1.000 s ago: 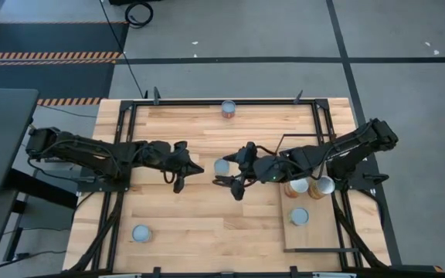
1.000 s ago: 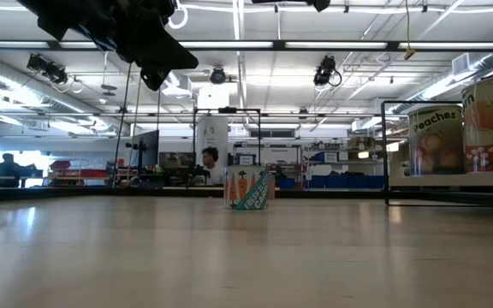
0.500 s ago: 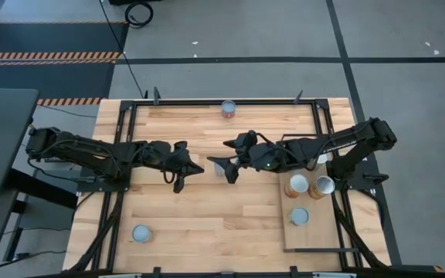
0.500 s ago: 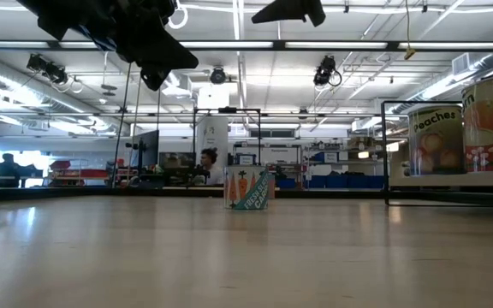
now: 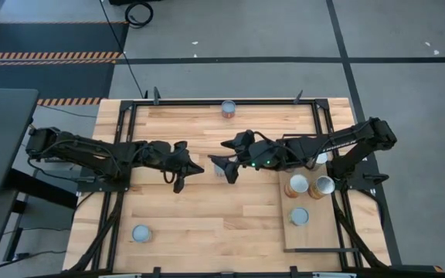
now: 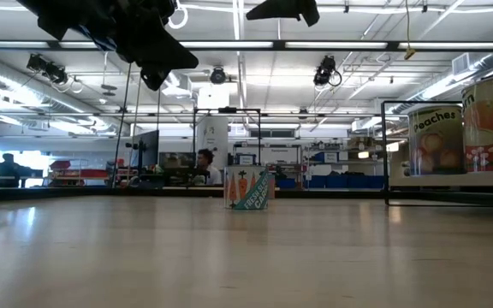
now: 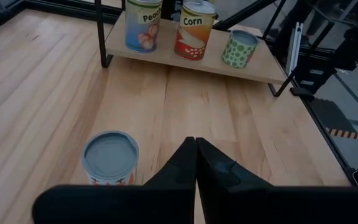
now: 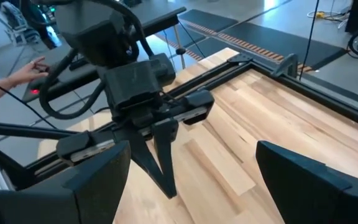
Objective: Pick and place cans onto a shelf
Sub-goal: Put the canned carrots on the shelf
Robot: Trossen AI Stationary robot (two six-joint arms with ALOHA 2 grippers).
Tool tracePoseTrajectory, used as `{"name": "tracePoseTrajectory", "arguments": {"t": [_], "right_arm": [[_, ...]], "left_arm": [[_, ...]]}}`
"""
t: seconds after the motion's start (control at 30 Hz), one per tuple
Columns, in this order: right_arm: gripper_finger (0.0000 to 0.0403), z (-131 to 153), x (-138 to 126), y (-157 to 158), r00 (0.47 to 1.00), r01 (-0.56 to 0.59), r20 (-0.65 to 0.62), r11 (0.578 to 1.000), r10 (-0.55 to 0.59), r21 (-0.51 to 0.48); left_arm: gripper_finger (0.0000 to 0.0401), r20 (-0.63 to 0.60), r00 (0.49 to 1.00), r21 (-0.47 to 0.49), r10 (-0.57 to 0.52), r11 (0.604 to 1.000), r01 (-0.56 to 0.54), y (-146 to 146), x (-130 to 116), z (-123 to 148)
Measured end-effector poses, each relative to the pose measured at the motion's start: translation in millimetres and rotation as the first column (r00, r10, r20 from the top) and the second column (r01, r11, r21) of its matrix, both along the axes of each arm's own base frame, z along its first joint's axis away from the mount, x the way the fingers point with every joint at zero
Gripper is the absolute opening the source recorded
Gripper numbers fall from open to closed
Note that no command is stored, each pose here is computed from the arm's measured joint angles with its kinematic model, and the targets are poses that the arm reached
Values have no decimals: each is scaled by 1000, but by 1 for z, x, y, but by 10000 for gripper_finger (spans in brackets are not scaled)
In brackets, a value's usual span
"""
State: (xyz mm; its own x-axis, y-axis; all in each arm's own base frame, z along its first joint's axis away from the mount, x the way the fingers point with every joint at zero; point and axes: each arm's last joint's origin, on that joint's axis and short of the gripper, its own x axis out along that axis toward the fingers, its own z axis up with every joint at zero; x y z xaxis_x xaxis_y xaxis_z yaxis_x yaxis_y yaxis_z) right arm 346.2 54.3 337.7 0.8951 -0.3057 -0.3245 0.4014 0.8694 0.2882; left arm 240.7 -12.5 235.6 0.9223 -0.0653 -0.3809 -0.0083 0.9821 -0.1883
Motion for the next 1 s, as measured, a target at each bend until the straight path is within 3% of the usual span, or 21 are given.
{"name": "tracePoseTrajectory", "arguments": {"t": [0.17, 0.37, 0.5, 0.67, 0.87, 1.0], "right_arm": [[355, -5, -2, -1, 999, 2, -53, 1000, -3, -11], [355, -22, -11, -3, 964, -30, -265, 996, 5, -90], [355, -41, -14, -3, 948, -54, -319, 991, 13, -120], [355, -78, -17, -6, 926, -181, -356, 976, 128, -122], [355, -114, -23, -26, 909, -246, -353, 969, 222, -24], [361, -121, -22, -44, 916, -288, -311, 955, 254, -66]], "left_arm": [[11, 0, 1000, 0, 0, 1000, 0, 0, 0, 0], [11, 0, 1000, 0, 0, 1000, 0, 0, 0, 0], [11, 0, 1000, 0, 0, 1000, 0, 0, 0, 0], [11, 0, 1000, 0, 0, 1000, 0, 0, 0, 0], [11, 1, 1000, -1, 0, 1000, 0, 0, 0, 0], [11, 2, 1000, 0, 0, 1000, 0, 0, 0, 0]]}}
